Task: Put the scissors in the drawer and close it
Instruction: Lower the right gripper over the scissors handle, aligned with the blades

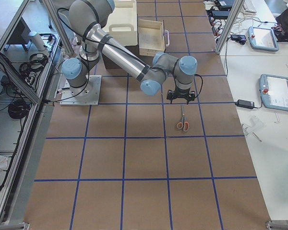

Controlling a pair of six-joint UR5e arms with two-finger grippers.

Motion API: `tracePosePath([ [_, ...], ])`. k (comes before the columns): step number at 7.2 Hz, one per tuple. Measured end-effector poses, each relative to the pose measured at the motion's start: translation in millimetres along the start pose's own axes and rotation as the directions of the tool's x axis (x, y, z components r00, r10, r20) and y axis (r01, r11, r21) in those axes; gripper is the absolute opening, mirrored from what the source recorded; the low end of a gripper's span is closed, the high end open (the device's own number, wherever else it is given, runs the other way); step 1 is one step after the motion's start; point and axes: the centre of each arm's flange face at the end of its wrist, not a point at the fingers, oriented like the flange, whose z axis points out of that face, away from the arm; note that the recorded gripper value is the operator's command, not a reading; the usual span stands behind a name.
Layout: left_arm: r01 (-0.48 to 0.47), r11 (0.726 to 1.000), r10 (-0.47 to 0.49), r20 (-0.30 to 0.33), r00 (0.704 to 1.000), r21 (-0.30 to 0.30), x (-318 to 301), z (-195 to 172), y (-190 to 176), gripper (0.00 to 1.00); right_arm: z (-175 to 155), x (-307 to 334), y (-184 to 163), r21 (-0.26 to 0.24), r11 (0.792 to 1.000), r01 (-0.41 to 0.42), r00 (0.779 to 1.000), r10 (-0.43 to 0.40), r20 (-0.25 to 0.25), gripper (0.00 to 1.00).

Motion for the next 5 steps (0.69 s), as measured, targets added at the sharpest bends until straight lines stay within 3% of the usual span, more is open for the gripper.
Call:
tracePosePath([
  [3, 0.0, 1.0, 0.0, 0.0, 1.0, 0.001, -0.1, -0.4, 0.5, 1.0, 49.7, 17.9, 33.0, 0.04, 0.999, -0.009, 1.0, 0.01, -0.016, 0.96],
  [5, 0.0, 1.0, 0.0, 0.0, 1.0, 0.001, -0.1, -0.3, 0.5, 1.0, 69.7, 29.2, 26.3, 0.035, 0.997, 0.073, 0.997, -0.071, -0.033, 0.94],
])
